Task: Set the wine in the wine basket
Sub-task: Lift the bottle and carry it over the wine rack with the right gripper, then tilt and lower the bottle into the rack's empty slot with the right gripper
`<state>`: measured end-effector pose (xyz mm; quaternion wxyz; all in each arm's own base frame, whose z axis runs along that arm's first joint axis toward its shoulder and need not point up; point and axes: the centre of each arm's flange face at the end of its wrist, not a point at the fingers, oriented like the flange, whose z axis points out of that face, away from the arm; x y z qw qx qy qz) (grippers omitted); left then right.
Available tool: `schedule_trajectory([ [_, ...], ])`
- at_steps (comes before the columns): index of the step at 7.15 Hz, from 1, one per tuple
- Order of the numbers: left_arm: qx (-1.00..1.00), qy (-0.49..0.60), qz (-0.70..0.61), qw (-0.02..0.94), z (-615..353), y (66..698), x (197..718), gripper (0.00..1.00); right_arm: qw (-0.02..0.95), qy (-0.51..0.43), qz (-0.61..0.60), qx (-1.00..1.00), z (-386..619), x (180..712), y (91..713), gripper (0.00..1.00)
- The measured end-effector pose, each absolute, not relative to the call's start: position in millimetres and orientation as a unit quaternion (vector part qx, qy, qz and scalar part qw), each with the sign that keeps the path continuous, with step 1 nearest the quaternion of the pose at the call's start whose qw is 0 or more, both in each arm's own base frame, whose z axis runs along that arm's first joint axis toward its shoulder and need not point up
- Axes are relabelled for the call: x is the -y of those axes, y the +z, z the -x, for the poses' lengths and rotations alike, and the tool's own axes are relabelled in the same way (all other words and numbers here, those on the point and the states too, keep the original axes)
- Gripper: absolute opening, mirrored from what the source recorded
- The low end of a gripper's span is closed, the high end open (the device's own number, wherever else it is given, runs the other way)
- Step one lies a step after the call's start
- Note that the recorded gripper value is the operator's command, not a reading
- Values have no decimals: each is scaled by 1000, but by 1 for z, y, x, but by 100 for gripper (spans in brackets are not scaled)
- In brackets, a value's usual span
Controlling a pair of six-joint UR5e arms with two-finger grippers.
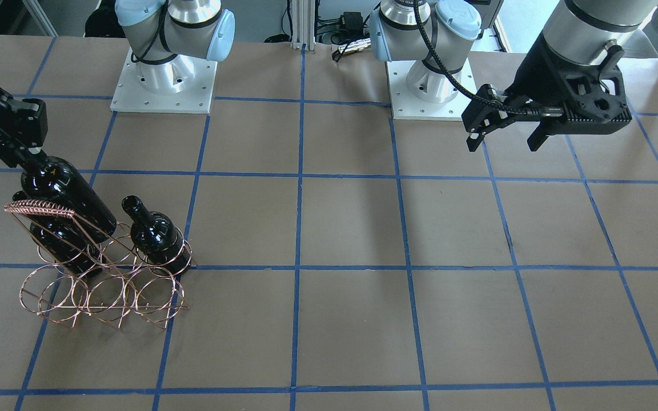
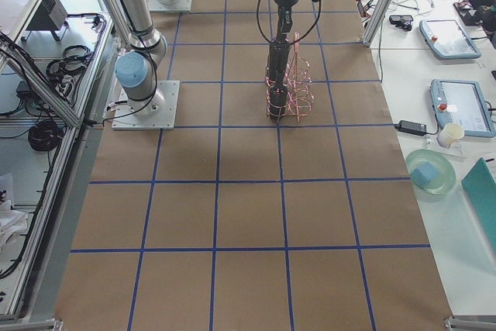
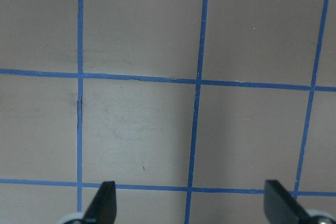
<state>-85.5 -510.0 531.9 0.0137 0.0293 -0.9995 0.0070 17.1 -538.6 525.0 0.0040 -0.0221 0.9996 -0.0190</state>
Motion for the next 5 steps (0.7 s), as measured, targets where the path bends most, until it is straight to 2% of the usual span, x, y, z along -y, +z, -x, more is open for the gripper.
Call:
schedule_trajectory([
  [5,1000,11,-16,10,90,535,505,100,-9,-13,39,-999,-35,552,493,0],
])
